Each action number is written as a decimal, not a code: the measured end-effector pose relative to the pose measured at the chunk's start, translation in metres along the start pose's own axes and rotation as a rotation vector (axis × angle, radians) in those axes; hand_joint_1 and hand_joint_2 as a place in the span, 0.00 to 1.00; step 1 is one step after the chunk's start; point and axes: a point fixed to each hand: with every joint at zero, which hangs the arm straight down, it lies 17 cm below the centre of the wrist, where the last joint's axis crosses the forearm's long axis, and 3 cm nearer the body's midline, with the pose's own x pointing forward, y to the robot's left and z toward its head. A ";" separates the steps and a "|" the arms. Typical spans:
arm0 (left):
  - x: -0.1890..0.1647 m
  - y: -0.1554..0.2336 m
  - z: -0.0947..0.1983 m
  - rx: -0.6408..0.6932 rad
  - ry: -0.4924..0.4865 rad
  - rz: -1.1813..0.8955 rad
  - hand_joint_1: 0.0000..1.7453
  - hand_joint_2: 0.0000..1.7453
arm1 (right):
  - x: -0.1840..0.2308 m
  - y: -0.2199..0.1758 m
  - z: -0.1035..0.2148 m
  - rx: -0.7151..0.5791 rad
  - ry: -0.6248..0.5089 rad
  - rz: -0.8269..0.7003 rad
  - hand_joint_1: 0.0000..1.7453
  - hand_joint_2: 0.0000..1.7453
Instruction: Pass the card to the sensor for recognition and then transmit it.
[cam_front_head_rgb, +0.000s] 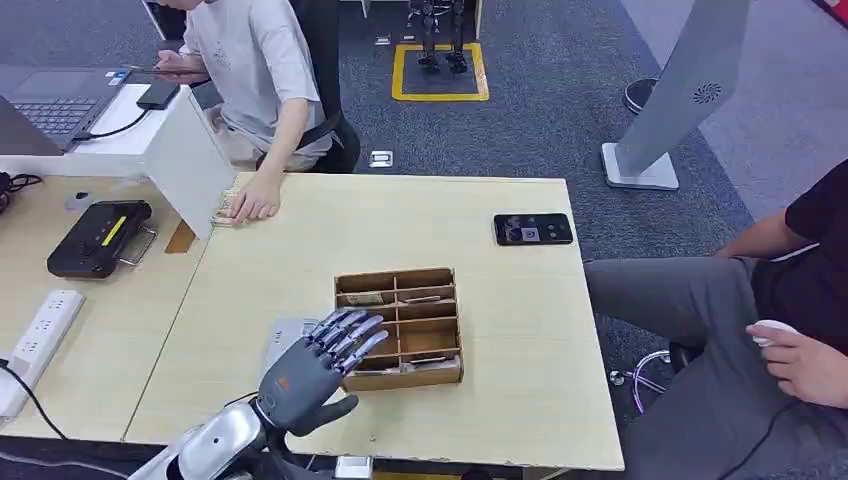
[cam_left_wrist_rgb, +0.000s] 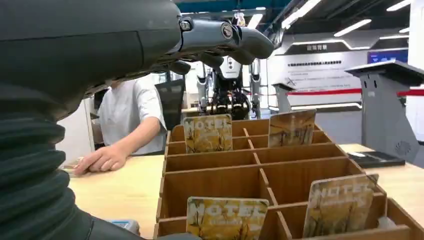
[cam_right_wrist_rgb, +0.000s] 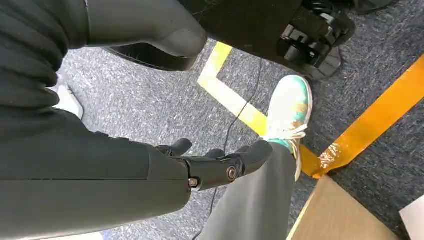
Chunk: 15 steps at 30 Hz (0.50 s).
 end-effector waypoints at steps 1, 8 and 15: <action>0.002 -0.003 0.001 -0.014 -0.007 0.005 0.00 1.00 | 0.000 0.000 0.000 0.001 0.000 -0.002 0.00 1.00; 0.007 -0.017 0.004 -0.069 -0.015 0.034 0.00 1.00 | 0.000 0.000 0.000 0.001 -0.001 0.007 0.00 1.00; 0.007 -0.026 0.007 -0.107 -0.012 0.051 0.00 1.00 | 0.000 -0.001 0.000 0.000 -0.001 0.011 0.00 1.00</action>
